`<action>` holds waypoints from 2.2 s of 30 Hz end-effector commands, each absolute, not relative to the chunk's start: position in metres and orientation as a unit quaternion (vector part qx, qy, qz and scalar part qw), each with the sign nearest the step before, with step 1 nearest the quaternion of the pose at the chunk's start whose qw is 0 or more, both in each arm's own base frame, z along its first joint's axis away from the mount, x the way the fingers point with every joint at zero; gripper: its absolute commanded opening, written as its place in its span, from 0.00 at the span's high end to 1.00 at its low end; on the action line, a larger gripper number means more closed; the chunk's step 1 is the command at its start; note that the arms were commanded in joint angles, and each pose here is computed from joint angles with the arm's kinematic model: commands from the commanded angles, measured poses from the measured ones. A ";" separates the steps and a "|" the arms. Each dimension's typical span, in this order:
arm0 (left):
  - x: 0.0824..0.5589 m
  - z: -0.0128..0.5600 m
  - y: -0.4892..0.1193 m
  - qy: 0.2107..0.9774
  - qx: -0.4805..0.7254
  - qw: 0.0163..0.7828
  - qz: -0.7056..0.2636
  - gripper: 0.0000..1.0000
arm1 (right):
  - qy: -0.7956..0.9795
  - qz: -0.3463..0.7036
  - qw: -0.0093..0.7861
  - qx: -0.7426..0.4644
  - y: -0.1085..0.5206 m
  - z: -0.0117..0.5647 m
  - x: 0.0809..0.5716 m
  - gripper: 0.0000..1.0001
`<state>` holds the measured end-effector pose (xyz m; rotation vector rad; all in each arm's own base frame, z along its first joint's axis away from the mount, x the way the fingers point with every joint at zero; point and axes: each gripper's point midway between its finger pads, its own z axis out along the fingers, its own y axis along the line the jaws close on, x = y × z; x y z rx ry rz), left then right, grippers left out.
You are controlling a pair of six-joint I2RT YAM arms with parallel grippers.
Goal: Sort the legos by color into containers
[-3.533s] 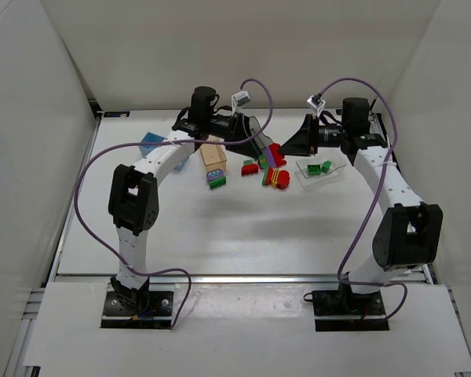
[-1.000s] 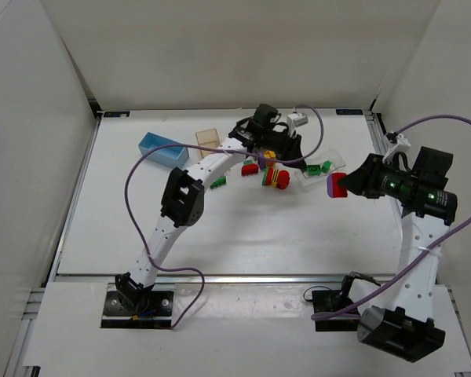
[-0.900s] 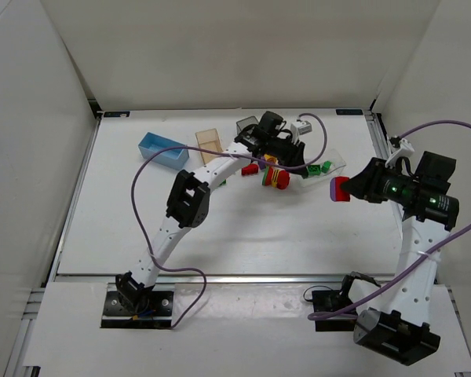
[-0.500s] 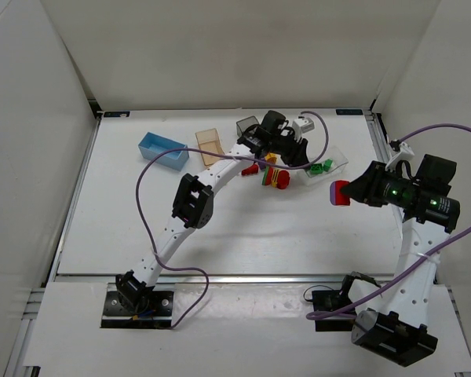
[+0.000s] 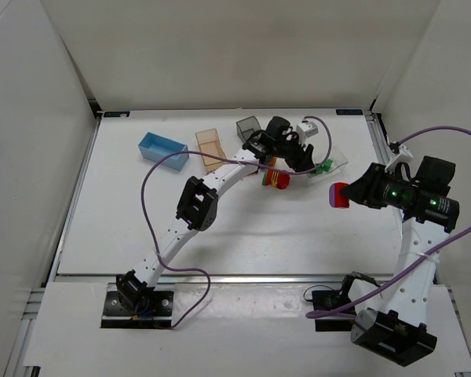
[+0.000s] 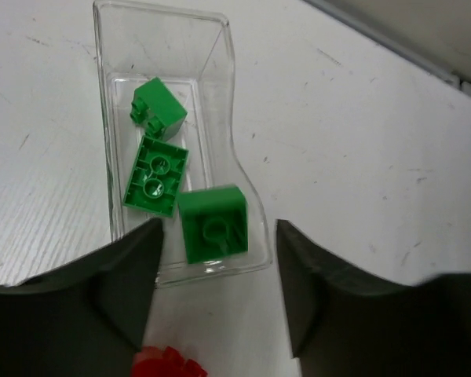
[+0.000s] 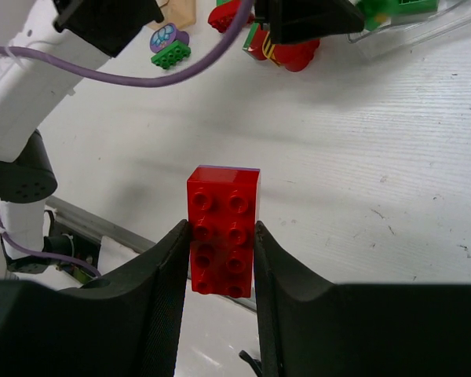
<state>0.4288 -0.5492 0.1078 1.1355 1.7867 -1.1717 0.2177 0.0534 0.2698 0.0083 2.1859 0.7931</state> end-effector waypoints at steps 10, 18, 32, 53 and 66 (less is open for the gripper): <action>0.470 0.229 -0.518 0.660 0.374 0.442 -0.479 0.01 | 0.838 0.374 0.398 0.003 0.060 0.268 0.240 1.00; 0.414 0.350 -0.391 0.608 0.363 0.269 -0.652 0.04 | 0.770 0.516 0.374 -0.040 0.087 0.289 0.282 1.00; 0.351 0.310 -0.332 0.611 0.360 0.071 -0.702 0.04 | 0.728 0.609 0.284 -0.136 0.173 0.326 0.349 1.00; 0.340 0.313 -0.361 0.586 0.399 0.081 -0.700 0.11 | 0.707 0.637 0.238 -0.195 0.232 0.327 0.355 1.00; 0.333 0.307 -0.360 0.586 0.400 0.066 -0.701 0.70 | 0.711 0.630 0.247 -0.191 0.232 0.326 0.365 1.00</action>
